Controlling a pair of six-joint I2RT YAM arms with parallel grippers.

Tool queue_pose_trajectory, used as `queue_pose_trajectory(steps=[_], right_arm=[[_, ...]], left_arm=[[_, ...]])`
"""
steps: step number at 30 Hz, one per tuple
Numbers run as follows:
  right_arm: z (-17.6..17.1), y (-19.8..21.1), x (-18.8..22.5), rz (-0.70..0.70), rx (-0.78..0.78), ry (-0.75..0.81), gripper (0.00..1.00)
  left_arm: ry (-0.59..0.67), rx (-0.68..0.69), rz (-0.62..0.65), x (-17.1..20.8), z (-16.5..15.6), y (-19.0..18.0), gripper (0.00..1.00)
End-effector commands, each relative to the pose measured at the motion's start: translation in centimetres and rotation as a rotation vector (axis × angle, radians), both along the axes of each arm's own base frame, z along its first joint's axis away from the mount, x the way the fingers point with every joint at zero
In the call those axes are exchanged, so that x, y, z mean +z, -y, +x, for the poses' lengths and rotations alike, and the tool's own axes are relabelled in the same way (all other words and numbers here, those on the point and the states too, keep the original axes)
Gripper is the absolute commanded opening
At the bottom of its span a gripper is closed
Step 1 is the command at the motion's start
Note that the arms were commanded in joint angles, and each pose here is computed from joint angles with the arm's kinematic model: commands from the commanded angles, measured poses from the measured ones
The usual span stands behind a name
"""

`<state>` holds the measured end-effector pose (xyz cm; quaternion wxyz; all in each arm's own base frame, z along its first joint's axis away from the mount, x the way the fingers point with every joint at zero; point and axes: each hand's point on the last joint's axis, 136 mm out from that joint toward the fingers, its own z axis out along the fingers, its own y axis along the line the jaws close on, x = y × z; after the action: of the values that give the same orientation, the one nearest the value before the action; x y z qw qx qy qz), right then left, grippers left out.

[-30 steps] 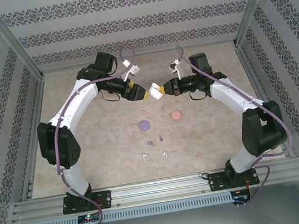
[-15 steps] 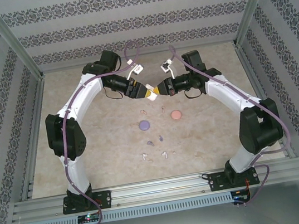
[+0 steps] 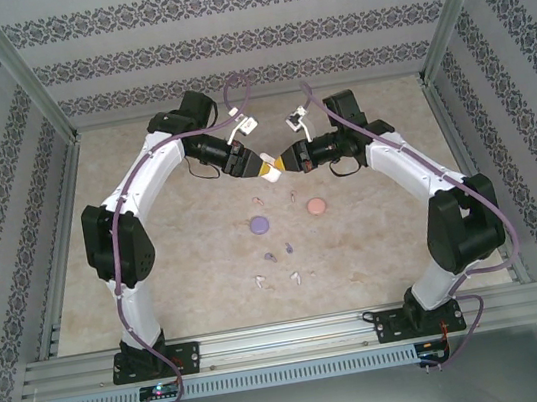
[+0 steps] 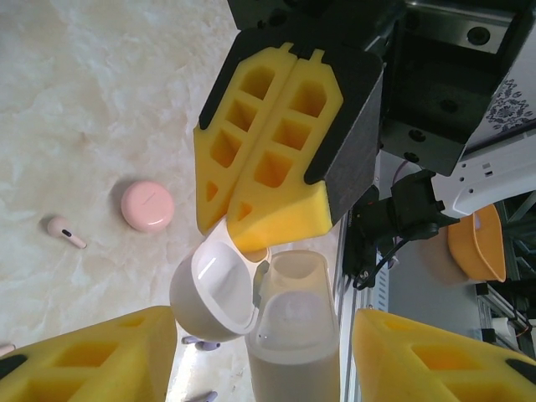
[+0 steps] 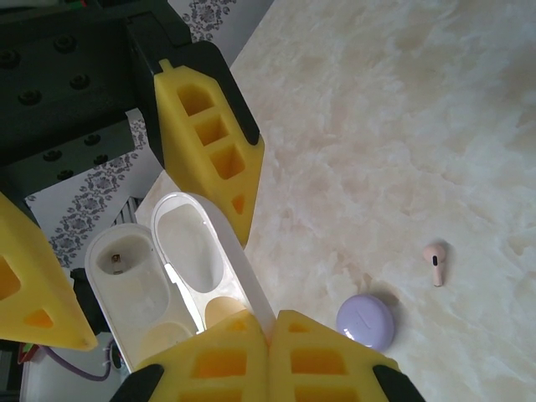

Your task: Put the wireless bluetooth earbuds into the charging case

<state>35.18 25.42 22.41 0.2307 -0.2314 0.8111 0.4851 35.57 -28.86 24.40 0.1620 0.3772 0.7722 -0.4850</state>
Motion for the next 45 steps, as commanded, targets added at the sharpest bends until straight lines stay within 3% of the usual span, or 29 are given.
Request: queue_pose_trajectory(steps=[1, 9, 23, 29, 33, 43, 45], right_arm=[[0.0, -0.9, 0.9, 0.009, 0.037, 0.042, 0.0], [0.2, -1.2, 0.8, 0.001, 0.04, 0.04, 0.0], [0.7, -1.1, 0.3, -0.013, 0.029, 0.035, 0.0], [0.8, -1.2, 0.3, -0.016, 0.03, 0.038, 0.0], [0.9, -1.2, 0.4, -0.018, 0.031, 0.039, 0.0], [1.0, -1.1, 0.7, -0.019, 0.018, 0.043, 0.0], [1.3, -0.8, 1.0, -0.016, -0.005, 0.047, 0.19]], left_arm=[[-0.007, -0.04, -0.028, 0.4, -0.7, 0.6, 0.57], [-0.015, -0.047, -0.031, 0.0, -0.7, 0.8, 0.55], [-0.02, -0.061, -0.035, -0.3, -0.8, 0.8, 0.35], [-0.023, -0.064, -0.034, -0.3, -0.9, 0.7, 0.4], [-0.02, -0.066, -0.035, -0.4, -0.9, 0.8, 0.36], [-0.02, -0.057, -0.041, -0.3, -0.5, 0.9, 0.08], [-0.012, -0.049, -0.034, -0.3, -0.4, 0.8, 0.0]])
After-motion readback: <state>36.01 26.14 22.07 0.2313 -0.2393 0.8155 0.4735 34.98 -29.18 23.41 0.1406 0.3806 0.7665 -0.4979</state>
